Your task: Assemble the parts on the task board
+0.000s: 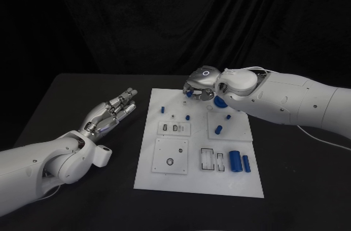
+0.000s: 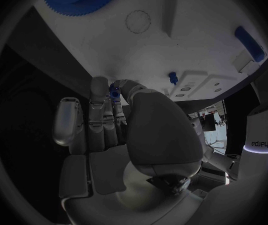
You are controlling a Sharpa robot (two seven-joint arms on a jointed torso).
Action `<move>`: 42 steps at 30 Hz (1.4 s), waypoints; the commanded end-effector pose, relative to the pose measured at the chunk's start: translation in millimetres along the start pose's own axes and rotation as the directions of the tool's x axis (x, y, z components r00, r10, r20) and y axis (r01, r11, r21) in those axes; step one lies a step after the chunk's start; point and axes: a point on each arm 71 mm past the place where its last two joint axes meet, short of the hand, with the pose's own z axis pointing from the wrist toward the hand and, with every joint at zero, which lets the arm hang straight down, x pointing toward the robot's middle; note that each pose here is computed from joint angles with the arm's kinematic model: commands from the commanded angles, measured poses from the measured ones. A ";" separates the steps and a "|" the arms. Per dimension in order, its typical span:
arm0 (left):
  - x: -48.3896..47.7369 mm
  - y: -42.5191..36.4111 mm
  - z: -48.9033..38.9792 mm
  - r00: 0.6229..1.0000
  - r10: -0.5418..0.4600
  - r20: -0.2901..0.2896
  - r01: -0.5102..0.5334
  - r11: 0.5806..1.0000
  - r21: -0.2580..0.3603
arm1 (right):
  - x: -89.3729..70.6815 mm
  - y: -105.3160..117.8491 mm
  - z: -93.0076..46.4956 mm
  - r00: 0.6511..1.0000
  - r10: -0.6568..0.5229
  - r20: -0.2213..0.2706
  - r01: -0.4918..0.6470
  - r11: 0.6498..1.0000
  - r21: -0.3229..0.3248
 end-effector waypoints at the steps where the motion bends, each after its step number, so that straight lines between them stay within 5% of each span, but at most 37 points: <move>1: 1.6 -8.3 0.8 1.000 -0.005 -0.018 0.007 0.994 0.109 | 1.9 2.2 0.3 1.000 -0.006 0.005 0.006 1.000 -0.007; 15: 1.1 -7.4 1.4 1.000 -0.005 -0.020 0.007 0.995 0.104 | -0.2 5.0 2.2 1.000 0.020 0.021 -0.020 1.000 -0.010; 28: 0.6 -7.0 1.5 1.000 -0.005 -0.019 0.007 0.995 0.101 | 4.9 -0.3 0.9 0.999 0.034 -0.043 -0.032 0.998 0.049; 42: -3.7 -7.0 -1.7 1.000 0.000 -0.010 0.001 0.995 0.096 | -13.1 -21.9 -25.8 0.987 0.051 0.154 -0.068 0.992 0.107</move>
